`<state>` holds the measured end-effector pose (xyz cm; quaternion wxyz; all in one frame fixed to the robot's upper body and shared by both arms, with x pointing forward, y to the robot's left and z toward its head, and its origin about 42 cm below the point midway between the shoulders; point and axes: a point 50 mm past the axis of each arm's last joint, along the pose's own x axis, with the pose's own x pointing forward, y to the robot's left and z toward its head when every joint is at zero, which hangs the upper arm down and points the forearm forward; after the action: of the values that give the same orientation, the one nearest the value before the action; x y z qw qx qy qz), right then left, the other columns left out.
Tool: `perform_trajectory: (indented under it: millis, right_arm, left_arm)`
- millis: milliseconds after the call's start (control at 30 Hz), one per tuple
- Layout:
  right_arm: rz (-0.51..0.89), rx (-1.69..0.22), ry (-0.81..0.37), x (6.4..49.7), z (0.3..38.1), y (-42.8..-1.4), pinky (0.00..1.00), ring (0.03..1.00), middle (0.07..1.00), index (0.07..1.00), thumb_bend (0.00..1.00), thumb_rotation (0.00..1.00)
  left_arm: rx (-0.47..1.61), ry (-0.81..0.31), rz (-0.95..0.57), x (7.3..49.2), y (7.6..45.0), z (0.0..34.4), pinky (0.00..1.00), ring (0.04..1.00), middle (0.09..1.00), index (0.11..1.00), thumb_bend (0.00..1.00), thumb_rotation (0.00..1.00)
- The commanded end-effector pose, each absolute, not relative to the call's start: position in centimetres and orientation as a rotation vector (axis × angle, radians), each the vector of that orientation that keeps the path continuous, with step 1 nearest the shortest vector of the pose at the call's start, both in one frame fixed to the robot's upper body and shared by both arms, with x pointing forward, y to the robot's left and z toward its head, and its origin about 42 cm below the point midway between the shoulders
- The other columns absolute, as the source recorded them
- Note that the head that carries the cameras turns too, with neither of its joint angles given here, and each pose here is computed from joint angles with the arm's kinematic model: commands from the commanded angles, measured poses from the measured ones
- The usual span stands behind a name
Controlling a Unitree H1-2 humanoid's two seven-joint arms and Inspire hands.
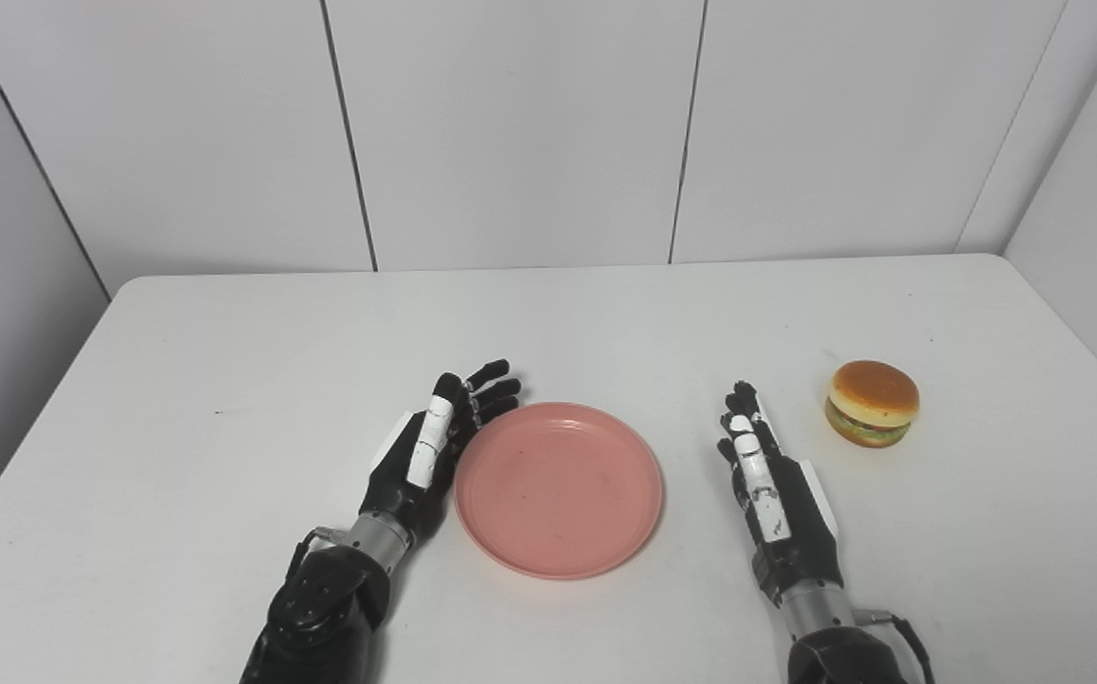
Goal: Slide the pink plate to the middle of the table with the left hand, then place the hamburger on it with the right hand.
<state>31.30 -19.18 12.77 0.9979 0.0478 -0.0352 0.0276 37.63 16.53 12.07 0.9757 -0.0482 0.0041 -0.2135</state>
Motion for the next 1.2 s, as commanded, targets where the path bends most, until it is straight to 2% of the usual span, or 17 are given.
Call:
perform_trajectory:
  millis: [0,133,300,467,867,1167]
  right_arm:
    - [0.064,0.093,-0.124,31.7,14.4,-19.0,1.00,1.000,1.000,1.000,0.63,0.92]
    - [0.071,0.094,-0.133,31.7,14.5,-19.0,1.00,1.000,1.000,1.000,0.62,0.93]
    - [0.068,0.098,-0.124,31.7,14.6,-19.0,1.00,1.000,1.000,1.000,0.61,0.92]
    - [0.067,0.098,-0.126,31.7,14.7,-18.9,1.00,1.000,1.000,1.000,0.61,0.92]
    - [0.062,0.101,-0.130,32.0,14.8,-18.8,1.00,1.000,1.000,1.000,0.63,0.92]
    - [0.064,0.104,-0.140,32.2,14.7,-18.8,1.00,1.000,1.000,1.000,0.61,0.92]
  left_arm:
    - [-0.087,-0.032,-0.458,37.7,16.0,13.1,0.87,0.880,0.862,0.846,0.85,1.00]
    - [-0.093,-0.026,-0.449,37.5,16.1,13.0,0.88,0.886,0.870,0.853,0.85,1.00]
    - [-0.117,-0.042,-0.427,37.0,16.6,13.3,0.98,0.952,0.941,0.928,0.85,1.00]
    - [-0.137,-0.079,-0.398,36.7,17.6,13.4,1.00,0.999,0.998,0.998,0.85,1.00]
    - [-0.151,-0.163,-0.295,35.2,20.2,13.6,1.00,1.000,1.000,1.000,0.83,1.00]
    - [-0.136,-0.192,-0.234,34.3,21.0,12.7,1.00,1.000,1.000,1.000,0.82,1.00]
